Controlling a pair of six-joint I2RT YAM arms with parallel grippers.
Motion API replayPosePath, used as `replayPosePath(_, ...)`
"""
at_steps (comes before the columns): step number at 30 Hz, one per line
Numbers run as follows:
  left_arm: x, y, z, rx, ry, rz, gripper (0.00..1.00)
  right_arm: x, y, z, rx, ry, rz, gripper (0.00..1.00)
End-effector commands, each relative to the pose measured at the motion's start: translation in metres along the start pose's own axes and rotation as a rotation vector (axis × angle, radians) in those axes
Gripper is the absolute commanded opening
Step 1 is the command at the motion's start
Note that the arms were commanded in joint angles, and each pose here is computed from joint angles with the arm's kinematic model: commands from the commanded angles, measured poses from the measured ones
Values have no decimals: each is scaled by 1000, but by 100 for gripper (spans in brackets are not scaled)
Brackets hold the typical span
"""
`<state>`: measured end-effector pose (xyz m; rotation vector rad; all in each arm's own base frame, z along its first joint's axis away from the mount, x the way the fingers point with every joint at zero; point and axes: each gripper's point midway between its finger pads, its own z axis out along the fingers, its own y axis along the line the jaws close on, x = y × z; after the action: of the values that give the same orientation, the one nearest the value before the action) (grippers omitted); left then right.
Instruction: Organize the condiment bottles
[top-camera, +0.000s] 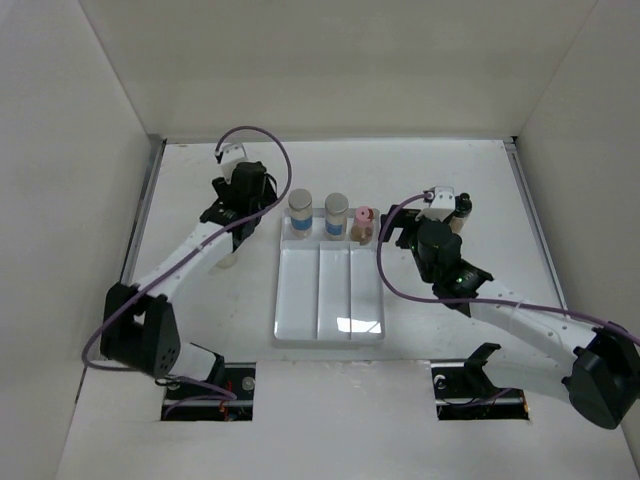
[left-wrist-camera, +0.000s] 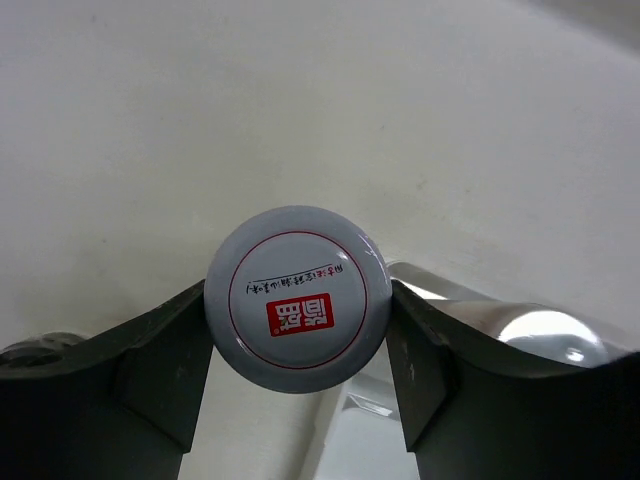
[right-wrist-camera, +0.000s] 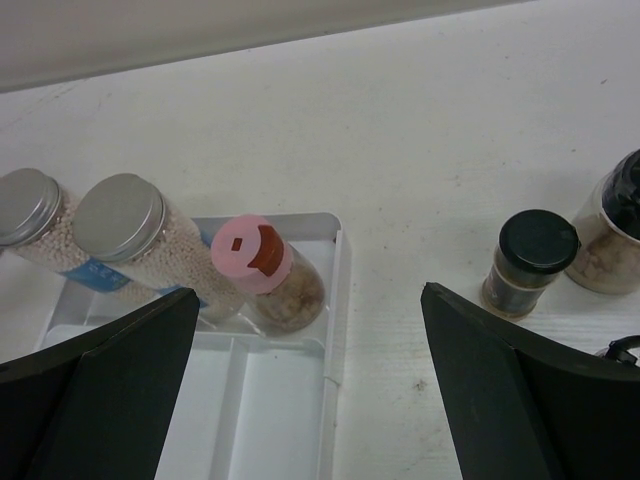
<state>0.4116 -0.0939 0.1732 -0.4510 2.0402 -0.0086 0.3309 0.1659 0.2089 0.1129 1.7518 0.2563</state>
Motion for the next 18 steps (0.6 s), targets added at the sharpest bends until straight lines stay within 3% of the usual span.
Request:
replayPosePath(1,-73,-16,-54,105,-226,-112,37,-18,4,-1,-23,-60,44,100)
replayPosePath(11,-13,-6,-124,187,-230,-18,37,-30,-2,-8,-21,-116,85,100)
replayPosePath(18,52,-47,-137,328,-135,41,37,-30,-8,-7,-8,-122,102,100)
